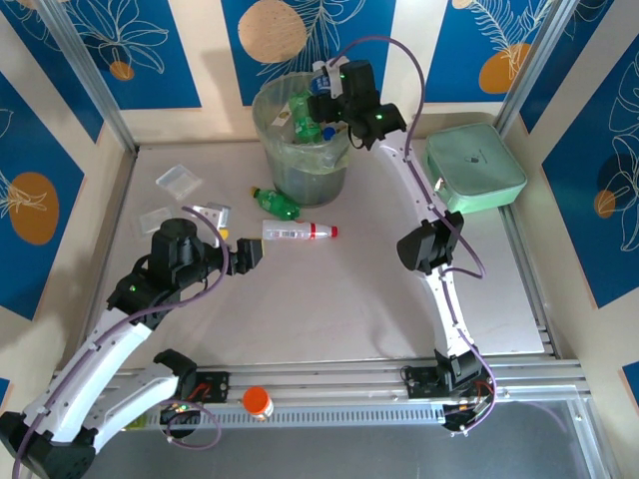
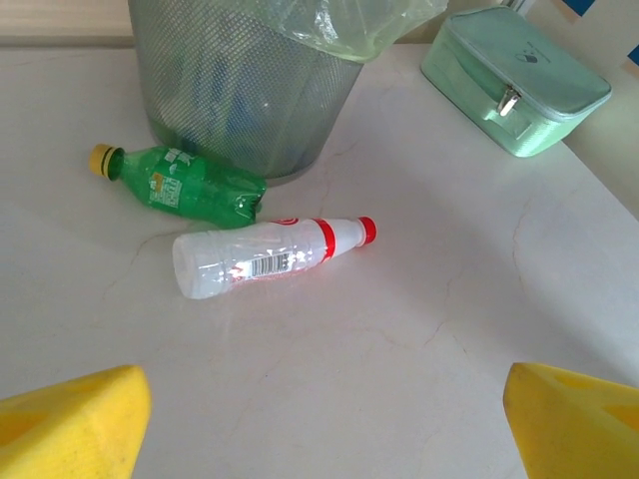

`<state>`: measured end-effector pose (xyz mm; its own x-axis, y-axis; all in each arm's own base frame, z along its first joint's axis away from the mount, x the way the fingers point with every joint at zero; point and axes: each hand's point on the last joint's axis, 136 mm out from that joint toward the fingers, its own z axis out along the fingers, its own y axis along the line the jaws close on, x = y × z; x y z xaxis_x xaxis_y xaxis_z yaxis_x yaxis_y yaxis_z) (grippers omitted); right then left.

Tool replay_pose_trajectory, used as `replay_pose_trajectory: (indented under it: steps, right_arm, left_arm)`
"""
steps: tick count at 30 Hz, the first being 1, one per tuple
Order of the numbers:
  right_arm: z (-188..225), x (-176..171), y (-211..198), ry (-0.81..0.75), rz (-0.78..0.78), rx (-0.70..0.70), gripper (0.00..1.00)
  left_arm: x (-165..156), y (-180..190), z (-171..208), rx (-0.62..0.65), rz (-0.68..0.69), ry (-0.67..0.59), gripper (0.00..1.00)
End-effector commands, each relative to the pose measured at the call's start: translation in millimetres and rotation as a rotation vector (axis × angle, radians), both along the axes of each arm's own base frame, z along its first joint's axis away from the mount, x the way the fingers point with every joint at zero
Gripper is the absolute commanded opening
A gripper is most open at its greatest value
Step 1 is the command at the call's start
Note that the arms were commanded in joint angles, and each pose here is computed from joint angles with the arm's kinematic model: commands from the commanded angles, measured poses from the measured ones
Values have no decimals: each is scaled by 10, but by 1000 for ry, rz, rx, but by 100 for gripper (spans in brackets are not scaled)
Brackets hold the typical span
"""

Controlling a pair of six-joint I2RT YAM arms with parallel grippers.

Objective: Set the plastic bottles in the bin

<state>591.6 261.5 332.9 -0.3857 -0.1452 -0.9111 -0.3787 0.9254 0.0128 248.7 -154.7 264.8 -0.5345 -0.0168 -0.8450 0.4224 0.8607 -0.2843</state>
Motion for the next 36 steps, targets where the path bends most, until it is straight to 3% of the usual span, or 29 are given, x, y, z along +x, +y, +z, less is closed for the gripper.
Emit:
replay_pose_trajectory:
  steps: [1,4,9,13,19,24,29,32,36]
  right_arm:
    - [470,-110,-88,-56,10,102,75]
    - [372,-71,-112,-25,0,119,75]
    - [171,-3,-129,27,-12,136,50]
    - [-68,40,-219,102,-44,144,43]
    - [-45,-68,-227,141,-18,156,42]
    - [543,-339,-218,47,17,177,42]
    - [1150,-760,-296,-15,5,261,53]
    - [1278,-1019,-363,-13,-8,298,60]
    - [1296,-1423,-446,-11,4,357,61]
  left_arm:
    - [8,27,47,25,5,-40,91]
    - [18,46,43,32,15,-42,91]
    - [46,79,27,49,35,-44,91]
    - [70,105,7,59,55,-39,91]
    - [141,160,-30,42,114,-8,93]
    - [227,254,-46,-15,208,97,97]
    - [399,187,-115,-161,276,231,99]
    - [582,267,-242,-250,403,352,99]
    - [864,275,-388,-373,499,484,99]
